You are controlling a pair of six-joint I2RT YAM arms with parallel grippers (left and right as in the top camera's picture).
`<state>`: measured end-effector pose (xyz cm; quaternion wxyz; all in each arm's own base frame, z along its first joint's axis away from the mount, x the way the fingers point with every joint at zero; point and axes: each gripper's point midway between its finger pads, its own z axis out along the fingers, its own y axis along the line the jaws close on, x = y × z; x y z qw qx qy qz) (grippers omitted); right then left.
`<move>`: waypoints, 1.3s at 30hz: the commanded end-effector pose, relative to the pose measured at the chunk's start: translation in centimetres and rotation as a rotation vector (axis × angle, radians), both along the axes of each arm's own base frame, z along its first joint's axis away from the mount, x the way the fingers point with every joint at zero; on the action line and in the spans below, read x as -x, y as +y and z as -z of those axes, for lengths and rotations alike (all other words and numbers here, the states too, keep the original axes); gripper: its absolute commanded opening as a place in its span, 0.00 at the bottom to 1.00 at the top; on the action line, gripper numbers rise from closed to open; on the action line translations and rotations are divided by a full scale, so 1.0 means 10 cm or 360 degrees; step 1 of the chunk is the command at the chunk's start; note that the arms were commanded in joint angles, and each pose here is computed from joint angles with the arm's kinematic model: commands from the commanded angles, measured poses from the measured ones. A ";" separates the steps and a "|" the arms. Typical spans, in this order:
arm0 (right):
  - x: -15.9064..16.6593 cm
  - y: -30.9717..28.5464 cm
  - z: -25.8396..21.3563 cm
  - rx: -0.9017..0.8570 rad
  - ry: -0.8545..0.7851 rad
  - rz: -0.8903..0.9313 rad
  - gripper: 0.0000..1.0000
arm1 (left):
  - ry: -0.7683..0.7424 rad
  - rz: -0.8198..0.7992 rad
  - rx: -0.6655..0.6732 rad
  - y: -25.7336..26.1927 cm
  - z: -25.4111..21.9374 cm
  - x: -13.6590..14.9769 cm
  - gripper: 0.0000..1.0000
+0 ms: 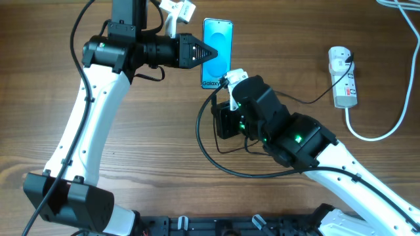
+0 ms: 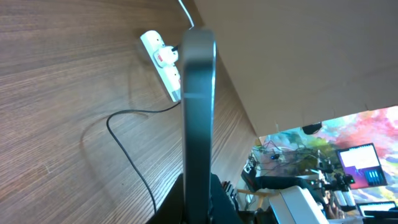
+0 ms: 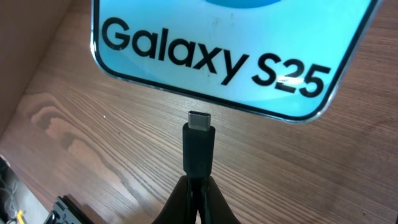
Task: Plug charger to phone and switch on socket
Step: 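Push the USB-C plug into the phone's port with the right gripper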
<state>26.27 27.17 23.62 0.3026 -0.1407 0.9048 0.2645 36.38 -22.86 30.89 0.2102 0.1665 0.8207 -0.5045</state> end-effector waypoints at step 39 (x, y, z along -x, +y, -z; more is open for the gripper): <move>-0.09 0.02 -0.15 -0.0053 -0.0087 0.0059 0.05 | -0.0158 0.0161 0.0072 -0.07 -0.11 0.09 0.04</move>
